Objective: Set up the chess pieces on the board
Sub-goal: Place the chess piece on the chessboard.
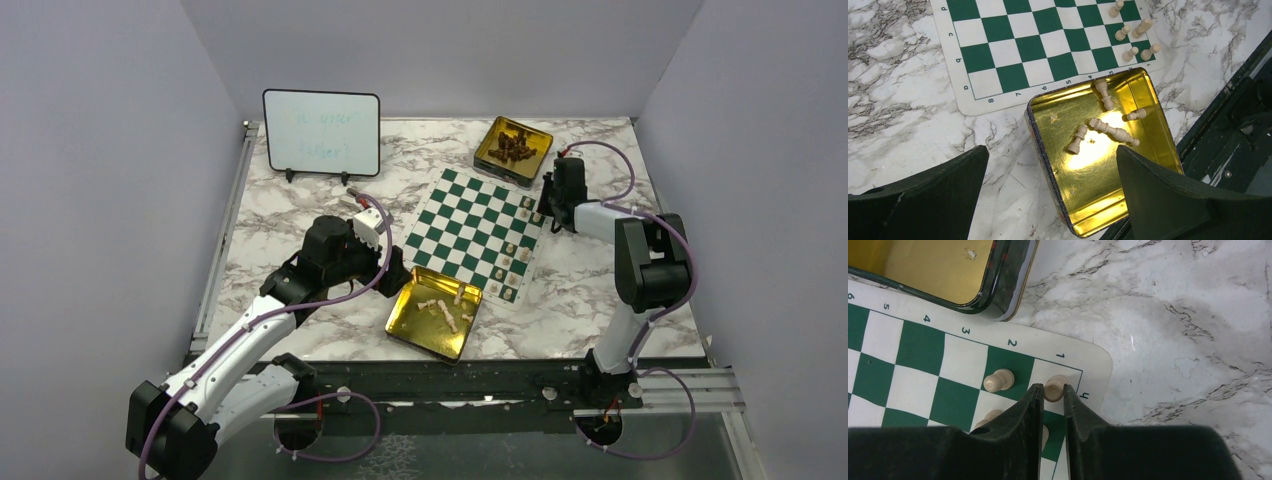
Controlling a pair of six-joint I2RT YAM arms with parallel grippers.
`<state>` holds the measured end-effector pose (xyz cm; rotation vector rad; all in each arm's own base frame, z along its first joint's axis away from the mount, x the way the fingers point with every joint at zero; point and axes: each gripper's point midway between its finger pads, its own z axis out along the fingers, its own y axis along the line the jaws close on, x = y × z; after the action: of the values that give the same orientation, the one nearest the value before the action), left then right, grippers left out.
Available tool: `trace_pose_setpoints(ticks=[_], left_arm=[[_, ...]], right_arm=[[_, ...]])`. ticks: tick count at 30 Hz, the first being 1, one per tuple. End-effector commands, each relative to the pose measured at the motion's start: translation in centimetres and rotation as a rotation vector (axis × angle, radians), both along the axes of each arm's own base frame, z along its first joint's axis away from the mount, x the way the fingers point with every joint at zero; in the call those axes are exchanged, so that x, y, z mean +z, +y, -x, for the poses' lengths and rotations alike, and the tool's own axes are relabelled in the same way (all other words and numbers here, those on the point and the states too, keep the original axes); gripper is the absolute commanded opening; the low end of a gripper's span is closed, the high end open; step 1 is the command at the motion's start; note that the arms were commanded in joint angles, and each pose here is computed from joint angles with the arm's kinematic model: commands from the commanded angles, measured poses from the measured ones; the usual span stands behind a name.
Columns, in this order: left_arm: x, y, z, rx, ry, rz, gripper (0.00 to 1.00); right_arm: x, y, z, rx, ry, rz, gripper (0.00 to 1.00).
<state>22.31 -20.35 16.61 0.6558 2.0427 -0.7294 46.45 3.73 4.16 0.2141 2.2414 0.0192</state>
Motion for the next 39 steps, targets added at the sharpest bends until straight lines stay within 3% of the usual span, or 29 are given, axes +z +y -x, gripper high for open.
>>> trace_pose_setpoints(ticks=[1, 12, 22, 33, 39], left_arm=[[0.2, 0.0, -0.1, -0.003, -0.022, 0.000, 0.99], [0.4, -0.2, 0.1, -0.025, -0.024, 0.008, 0.99], [0.1, -0.2, 0.0, -0.019, -0.021, 0.006, 0.97], [-2.1, -2.4, 0.7, -0.135, 0.136, 0.000, 0.79], [-4.2, -3.2, 0.6, -0.150, 0.204, -0.136, 0.67]], right_arm=[[0.7, 0.1, -1.0, -0.001, -0.012, -0.015, 0.25], [2.7, -0.2, -0.9, -0.025, -0.002, -0.014, 0.31], [7.7, -0.2, 0.3, -0.048, 0.014, -0.041, 0.36], [12.2, 5.6, 5.6, 0.200, -0.044, -0.298, 0.44], [12.7, 6.6, 8.8, 0.250, -0.071, -0.365, 0.44]])
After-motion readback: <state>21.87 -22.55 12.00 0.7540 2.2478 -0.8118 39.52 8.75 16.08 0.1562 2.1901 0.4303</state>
